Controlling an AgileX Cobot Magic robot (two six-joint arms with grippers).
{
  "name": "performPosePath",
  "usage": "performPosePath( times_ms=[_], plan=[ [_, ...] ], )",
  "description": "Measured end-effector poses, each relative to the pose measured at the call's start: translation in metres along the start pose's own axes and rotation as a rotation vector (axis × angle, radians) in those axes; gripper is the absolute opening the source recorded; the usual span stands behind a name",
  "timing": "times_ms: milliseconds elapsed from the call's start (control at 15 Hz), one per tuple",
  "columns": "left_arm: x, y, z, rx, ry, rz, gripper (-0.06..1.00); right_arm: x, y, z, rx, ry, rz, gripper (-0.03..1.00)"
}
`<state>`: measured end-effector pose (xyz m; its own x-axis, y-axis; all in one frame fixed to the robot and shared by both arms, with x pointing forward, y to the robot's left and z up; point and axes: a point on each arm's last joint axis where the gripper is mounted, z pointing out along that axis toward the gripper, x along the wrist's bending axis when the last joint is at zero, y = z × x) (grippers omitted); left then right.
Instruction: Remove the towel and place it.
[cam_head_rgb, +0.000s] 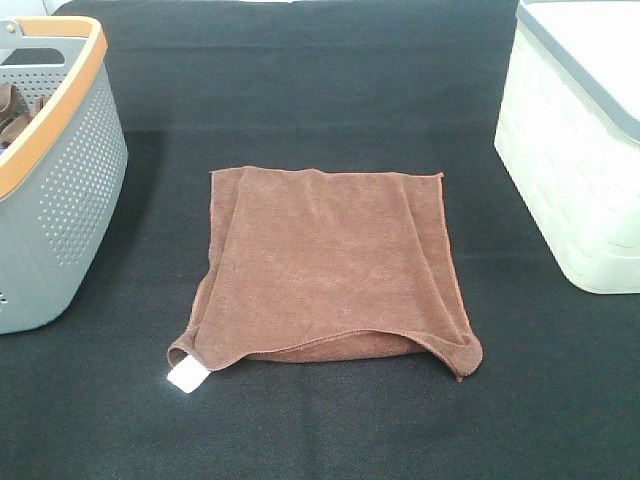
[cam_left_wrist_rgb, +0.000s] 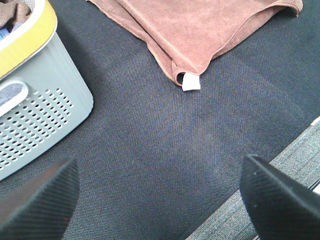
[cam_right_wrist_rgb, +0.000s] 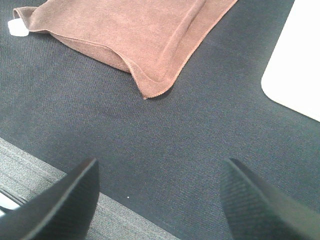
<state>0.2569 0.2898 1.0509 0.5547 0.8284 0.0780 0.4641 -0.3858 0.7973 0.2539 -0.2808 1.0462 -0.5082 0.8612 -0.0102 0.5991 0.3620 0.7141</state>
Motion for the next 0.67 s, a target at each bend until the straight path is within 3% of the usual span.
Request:
performPosePath(
  times_ms=[667],
  plan=[
    [0.0001, 0.0002, 0.0, -0.001, 0.007, -0.006, 0.83, 0.0, 0.0, 0.0, 0.0, 0.0, 0.0, 0.66]
  ],
)
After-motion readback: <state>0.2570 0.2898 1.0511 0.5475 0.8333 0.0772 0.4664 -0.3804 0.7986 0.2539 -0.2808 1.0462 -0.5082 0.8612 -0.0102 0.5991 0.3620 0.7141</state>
